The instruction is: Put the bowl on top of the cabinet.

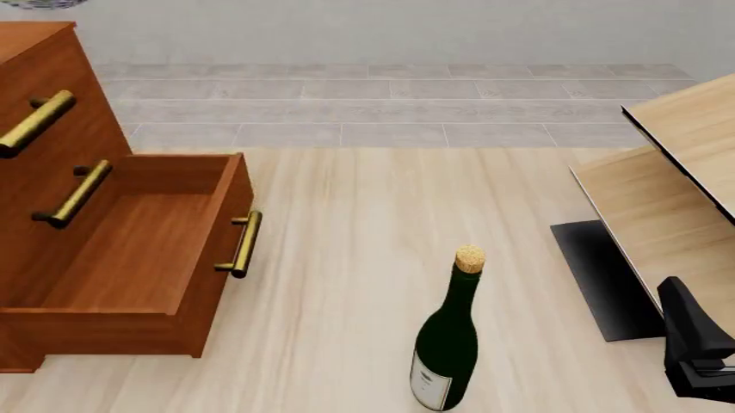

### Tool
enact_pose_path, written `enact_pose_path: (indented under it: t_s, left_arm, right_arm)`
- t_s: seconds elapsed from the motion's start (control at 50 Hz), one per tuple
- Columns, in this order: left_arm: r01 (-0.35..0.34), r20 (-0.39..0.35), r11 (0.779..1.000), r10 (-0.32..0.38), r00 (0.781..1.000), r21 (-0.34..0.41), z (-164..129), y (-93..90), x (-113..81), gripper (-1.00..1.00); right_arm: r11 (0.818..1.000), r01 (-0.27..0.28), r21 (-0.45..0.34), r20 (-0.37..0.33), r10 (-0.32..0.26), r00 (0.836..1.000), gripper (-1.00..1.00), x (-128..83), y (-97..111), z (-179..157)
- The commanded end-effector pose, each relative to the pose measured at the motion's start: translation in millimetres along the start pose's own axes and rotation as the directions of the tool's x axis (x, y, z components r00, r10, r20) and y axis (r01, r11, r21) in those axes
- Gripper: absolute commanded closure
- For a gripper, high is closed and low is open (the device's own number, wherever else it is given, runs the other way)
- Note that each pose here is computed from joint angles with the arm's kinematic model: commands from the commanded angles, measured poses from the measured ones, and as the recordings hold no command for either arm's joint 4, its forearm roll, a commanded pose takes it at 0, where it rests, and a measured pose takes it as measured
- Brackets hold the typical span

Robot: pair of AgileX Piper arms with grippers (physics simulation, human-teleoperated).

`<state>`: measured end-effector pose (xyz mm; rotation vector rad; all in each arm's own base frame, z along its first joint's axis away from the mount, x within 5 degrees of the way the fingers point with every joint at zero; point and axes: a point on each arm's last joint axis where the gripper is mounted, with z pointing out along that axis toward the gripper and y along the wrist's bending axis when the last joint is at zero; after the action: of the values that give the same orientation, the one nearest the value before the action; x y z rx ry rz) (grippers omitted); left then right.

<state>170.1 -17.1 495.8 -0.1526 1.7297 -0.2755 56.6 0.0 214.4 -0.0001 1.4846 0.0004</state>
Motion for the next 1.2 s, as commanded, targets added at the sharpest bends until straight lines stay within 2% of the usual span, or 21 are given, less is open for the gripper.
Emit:
enact_pose_path:
  t_s: [0.02, 0.04, 0.18, 0.2, 0.24, 0.42, 0.58, 0.6, 0.68, 0.7, 0.78, 0.8, 0.9, 0.92, 0.98, 1.04, 1.06, 1.1, 1.14, 1.16, 1.2]
  left_arm:
    - [0.044, 0.027, 0.996, -0.042, 0.999, -0.078, -13.4, 8.7, -19.7, 1.0]
    - [0.027, 0.031, 0.995, -0.024, 0.999, -0.094, -14.3, 10.7, -22.2, 1.0]
    - [0.072, 0.021, 0.99, -0.07, 0.997, -0.124, -10.6, 15.2, -23.2, 1.0]
    - [0.105, 0.011, 0.982, -0.104, 0.994, -0.158, -5.2, 21.4, -22.0, 1.0]
    - [0.092, 0.026, 0.984, -0.089, 0.996, -0.152, -9.5, 19.8, -25.0, 1.0]
    - [0.173, 0.023, 0.964, -0.172, 0.985, -0.202, -12.1, 24.9, -32.9, 1.0]
    - [0.247, 0.063, 0.93, -0.239, 0.969, -0.271, -16.1, 36.2, -40.0, 1.0]
    - [0.262, 0.079, 0.918, -0.25, 0.965, -0.298, -16.1, 41.4, -42.5, 1.0]
    - [0.283, 0.094, 0.908, -0.267, 0.959, -0.309, -20.1, 42.2, -46.1, 1.0]
    - [0.297, 0.105, 0.896, -0.277, 0.955, -0.331, -19.9, 46.7, -46.8, 1.0]
    - [0.309, 0.114, 0.887, -0.287, 0.951, -0.343, -21.3, 48.5, -49.3, 1.0]
    - [0.326, 0.124, 0.871, -0.302, 0.945, -0.367, -21.4, 53.3, -50.2, 1.0]
    - [0.346, 0.135, 0.855, -0.319, 0.938, -0.387, -20.5, 58.2, -49.7, 1.0]
    - [0.359, 0.142, 0.839, -0.331, 0.933, -0.408, -19.0, 63.5, -49.0, 1.0]
    - [0.365, 0.148, 0.832, -0.334, 0.931, -0.418, -17.5, 66.3, -50.9, 1.0]
    - [0.383, 0.159, 0.809, -0.349, 0.923, -0.447, -14.6, 74.6, -51.1, 1.0]
    - [0.376, 0.16, 0.816, -0.341, 0.926, -0.439, -15.4, 72.5, -52.9, 1.0]
    - [0.381, 0.16, 0.812, -0.346, 0.924, -0.442, -15.7, 73.0, -52.7, 1.0]
    - [0.393, 0.156, 0.795, -0.363, 0.919, -0.462, -10.8, 79.5, -49.2, 1.0]
    - [0.39, 0.157, 0.799, -0.359, 0.92, -0.457, -12.2, 77.9, -50.2, 1.0]
    - [0.4, 0.152, 0.786, -0.374, 0.915, -0.472, -8.9, 82.2, -47.6, 1.0]
  right_arm:
    - [1.0, 0.0, 0.0, 0.0, 0.0, 1.0, -1.0, 0.0, 0.0, 0.0]
    - [1.0, 0.0, 0.0, 0.0, 0.0, 1.0, -1.0, 0.0, 0.0, 0.0]
    - [1.0, 0.0, 0.0, 0.0, 0.0, 1.0, -1.0, 0.0, 0.0, 0.0]
    - [1.0, 0.0, 0.0, 0.0, 0.0, 1.0, -1.0, 0.0, 0.0, 0.0]
    - [1.0, 0.0, 0.0, 0.0, 0.0, 1.0, -1.0, 0.0, 0.0, 0.0]
    - [1.0, 0.0, 0.0, 0.0, 0.0, 1.0, -1.0, 0.0, 0.0, 0.0]
    - [1.0, 0.0, 0.0, 0.0, 0.0, 1.0, -1.0, 0.0, 0.0, 0.0]
    - [1.0, 0.0, 0.0, 0.0, 0.0, 1.0, -1.0, 0.0, 0.0, 0.0]
    - [1.0, 0.0, 0.0, 0.0, 0.0, 1.0, -1.0, 0.0, 0.0, 0.0]
    - [1.0, 0.0, 0.0, 0.0, 0.0, 1.0, -1.0, 0.0, 0.0, 0.0]
    - [1.0, 0.0, 0.0, 0.0, 0.0, 1.0, -1.0, 0.0, 0.0, 0.0]
    - [1.0, 0.0, 0.0, 0.0, 0.0, 1.0, -1.0, 0.0, 0.0, 0.0]
    - [1.0, 0.0, 0.0, 0.0, 0.0, 1.0, -1.0, 0.0, 0.0, 0.0]
    - [1.0, 0.0, 0.0, 0.0, 0.0, 1.0, -1.0, 0.0, 0.0, 0.0]
    - [1.0, 0.0, 0.0, 0.0, 0.0, 1.0, -1.0, 0.0, 0.0, 0.0]
    - [1.0, 0.0, 0.0, 0.0, 0.0, 1.0, -1.0, 0.0, 0.0, 0.0]
    - [1.0, 0.0, 0.0, 0.0, 0.0, 1.0, -1.0, 0.0, 0.0, 0.0]
    - [1.0, 0.0, 0.0, 0.0, 0.0, 1.0, -1.0, 0.0, 0.0, 0.0]
    - [1.0, 0.0, 0.0, 0.0, 0.0, 1.0, -1.0, 0.0, 0.0, 0.0]
    - [1.0, 0.0, 0.0, 0.0, 0.0, 1.0, -1.0, 0.0, 0.0, 0.0]
    - [1.0, 0.0, 0.0, 0.0, 0.0, 1.0, -1.0, 0.0, 0.0, 0.0]
